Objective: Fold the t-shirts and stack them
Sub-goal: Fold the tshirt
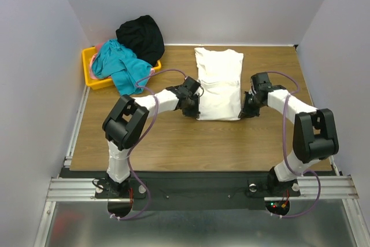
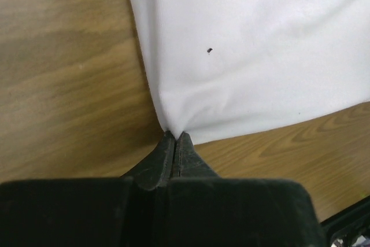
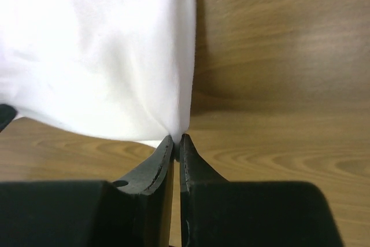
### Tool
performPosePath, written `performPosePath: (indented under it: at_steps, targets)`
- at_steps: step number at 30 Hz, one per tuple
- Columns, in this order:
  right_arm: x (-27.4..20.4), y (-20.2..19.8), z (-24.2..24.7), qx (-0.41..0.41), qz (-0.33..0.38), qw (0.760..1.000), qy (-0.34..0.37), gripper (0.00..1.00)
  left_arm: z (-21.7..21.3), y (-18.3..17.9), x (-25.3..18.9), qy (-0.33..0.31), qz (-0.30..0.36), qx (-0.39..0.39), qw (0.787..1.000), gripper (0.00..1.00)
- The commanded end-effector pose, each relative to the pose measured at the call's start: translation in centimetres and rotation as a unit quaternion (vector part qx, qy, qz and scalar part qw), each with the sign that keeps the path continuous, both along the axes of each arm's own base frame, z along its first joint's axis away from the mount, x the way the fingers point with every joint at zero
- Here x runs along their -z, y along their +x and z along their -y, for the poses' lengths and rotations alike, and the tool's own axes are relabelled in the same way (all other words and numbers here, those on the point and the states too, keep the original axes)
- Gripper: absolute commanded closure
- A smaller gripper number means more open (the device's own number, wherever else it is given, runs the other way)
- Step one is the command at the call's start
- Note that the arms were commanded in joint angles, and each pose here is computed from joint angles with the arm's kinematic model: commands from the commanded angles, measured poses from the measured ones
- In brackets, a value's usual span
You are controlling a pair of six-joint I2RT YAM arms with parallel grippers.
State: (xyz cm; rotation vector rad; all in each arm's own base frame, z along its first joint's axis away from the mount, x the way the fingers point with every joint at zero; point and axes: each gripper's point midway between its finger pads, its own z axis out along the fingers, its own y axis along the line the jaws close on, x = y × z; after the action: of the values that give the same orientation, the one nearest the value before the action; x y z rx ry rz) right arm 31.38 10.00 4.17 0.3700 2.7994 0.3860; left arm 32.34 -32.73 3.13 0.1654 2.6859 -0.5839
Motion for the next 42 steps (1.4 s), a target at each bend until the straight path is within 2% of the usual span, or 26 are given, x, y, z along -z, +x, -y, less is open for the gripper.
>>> performPosePath:
  at_steps: [1,7,14,26,34,40,42]
  targets:
    - [-2.1,-1.6,0.0,-0.015,0.011,1.0,0.008,1.0,-0.9,-2.5,-2.9,-0.011,0.006,0.032,0.999,1.0]
    - [-2.8,-5.4,-0.4,-0.028,-0.025,0.999,0.032,1.0,-0.4,-6.8,-3.8,-0.025,-0.023,0.074,0.997,1.0]
    - [-5.2,-9.0,-0.8,-0.038,-0.043,0.997,0.056,1.0,0.2,-11.2,-5.6,-0.068,-0.056,0.083,0.993,1.0]
    - [-11.0,-13.4,-0.3,-0.04,-0.05,0.996,0.06,1.0,1.1,-17.6,-12.8,-0.15,-0.082,0.102,0.98,1.0]
    - [-14.6,-16.6,-0.2,-0.028,-0.066,0.995,0.073,1.0,-0.3,-20.5,-16.1,-0.19,-0.104,0.074,0.973,1.0]
    - [-17.7,-15.0,-0.7,-0.008,-0.028,0.996,0.09,1.0,-0.4,-21.2,-18.0,-0.229,-0.106,0.051,0.966,1.0]
    - [-17.7,-13.6,-0.4,-0.005,-0.019,0.997,0.074,1.0,-0.1,-20.4,-18.1,-0.243,-0.099,0.045,0.964,1.0]
